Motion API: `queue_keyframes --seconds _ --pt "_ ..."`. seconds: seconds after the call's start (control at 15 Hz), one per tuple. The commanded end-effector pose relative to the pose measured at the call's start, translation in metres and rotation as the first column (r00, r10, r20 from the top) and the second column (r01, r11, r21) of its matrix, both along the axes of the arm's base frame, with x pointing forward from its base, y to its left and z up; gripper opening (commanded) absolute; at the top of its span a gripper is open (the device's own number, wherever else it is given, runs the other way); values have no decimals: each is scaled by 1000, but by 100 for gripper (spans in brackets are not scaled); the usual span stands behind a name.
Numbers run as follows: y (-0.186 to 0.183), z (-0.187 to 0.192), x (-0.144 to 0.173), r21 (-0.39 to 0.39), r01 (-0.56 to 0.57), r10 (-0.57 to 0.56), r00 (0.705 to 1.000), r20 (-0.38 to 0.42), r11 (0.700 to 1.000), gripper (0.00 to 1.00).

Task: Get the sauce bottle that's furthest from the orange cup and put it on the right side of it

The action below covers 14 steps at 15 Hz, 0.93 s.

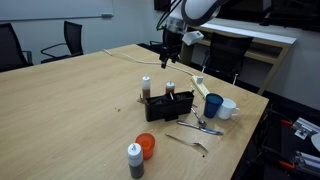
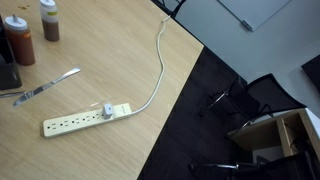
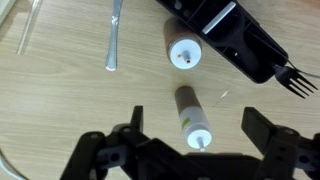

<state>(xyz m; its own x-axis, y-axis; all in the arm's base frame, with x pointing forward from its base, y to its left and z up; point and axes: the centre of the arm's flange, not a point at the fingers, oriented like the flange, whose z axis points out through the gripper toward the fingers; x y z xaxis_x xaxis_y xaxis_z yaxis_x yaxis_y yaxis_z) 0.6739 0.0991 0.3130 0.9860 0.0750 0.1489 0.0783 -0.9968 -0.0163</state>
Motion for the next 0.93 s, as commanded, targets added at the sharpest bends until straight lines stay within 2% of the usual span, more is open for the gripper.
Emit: queue_keyframes --seconds 0.0,0.2,0.47,0.87 --pt "25 -22 39 -26 -102 102 995 -2 994 100" --pt "36 -47 61 -79 -177 179 984 14 981 100" --pt "39 -64 86 -58 -224 225 974 18 973 100" --pt "39 -99 108 -83 -254 255 967 -6 964 100"
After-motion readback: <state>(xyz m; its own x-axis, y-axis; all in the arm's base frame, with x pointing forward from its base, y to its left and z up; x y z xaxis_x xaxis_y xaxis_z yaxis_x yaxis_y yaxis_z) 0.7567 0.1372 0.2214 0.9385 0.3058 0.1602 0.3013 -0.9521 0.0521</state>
